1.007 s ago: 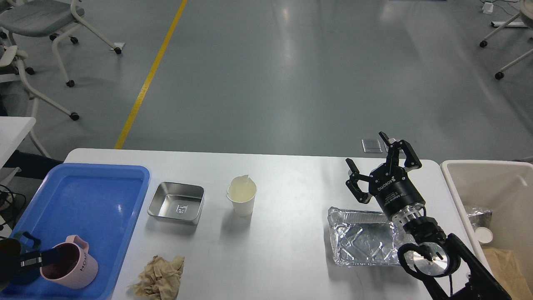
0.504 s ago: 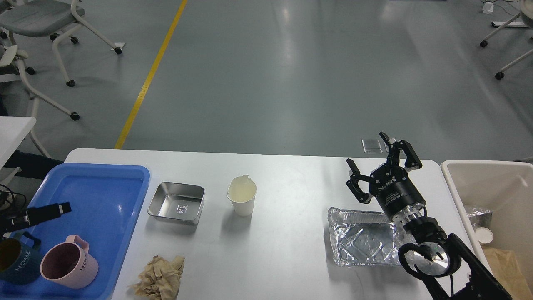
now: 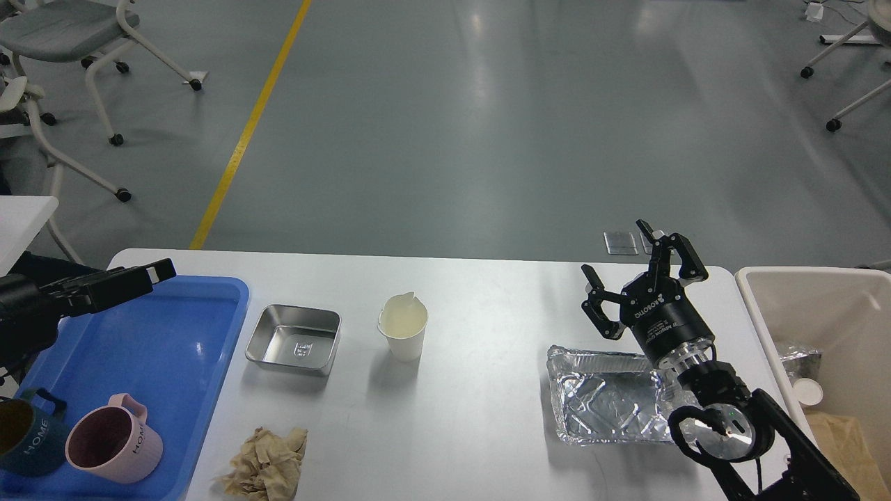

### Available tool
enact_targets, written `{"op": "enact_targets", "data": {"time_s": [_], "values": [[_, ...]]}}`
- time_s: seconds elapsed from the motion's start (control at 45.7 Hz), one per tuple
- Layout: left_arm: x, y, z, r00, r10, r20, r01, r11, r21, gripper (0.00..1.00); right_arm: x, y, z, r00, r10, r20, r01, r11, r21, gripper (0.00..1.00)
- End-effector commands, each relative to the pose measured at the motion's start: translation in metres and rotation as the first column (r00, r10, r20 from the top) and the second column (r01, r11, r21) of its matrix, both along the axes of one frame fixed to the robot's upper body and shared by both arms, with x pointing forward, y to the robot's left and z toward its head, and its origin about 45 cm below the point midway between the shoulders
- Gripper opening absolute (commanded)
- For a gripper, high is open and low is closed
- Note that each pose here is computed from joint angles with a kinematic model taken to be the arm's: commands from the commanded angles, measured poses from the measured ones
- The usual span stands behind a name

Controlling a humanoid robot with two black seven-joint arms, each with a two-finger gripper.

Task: Tidy desktop
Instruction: 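Lower the pink mug on the tray and release it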

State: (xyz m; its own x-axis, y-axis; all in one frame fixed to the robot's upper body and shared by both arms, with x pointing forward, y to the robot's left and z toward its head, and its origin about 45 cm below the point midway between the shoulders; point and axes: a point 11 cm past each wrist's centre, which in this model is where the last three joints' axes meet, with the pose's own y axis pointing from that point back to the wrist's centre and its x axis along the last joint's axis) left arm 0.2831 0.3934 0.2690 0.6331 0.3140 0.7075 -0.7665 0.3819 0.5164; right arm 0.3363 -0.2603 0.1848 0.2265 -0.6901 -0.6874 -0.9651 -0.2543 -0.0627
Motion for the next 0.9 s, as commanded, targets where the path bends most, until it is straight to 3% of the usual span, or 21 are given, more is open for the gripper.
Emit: {"op": "enact_targets", "data": {"time_s": [0.0, 0.372, 0.876], "values": [[-0.003, 0.005, 0.006, 1.0, 0.008, 0.011, -0.009, 1.0, 0.016, 0.9, -0.001, -0.004, 0.0, 1.0, -0.001, -0.003, 0.001, 1.0, -0.015, 1.0], [-0.012, 0.061, 0.033, 0.972, 0.236, -0.007, -0.236, 0.971, -0.03, 0.9, -0.001, -0.005, 0.0, 1.0, 0.0, -0.001, 0.0, 1.0, -0.018, 1.0], [0.003, 0.022, -0.002, 0.983, 0.176, -0.048, -0.181, 0.976, -0.12, 0.9, -0.001, -0.009, 0.0, 1.0, -0.003, -0.002, 0.003, 1.0, -0.028, 1.0]]}}
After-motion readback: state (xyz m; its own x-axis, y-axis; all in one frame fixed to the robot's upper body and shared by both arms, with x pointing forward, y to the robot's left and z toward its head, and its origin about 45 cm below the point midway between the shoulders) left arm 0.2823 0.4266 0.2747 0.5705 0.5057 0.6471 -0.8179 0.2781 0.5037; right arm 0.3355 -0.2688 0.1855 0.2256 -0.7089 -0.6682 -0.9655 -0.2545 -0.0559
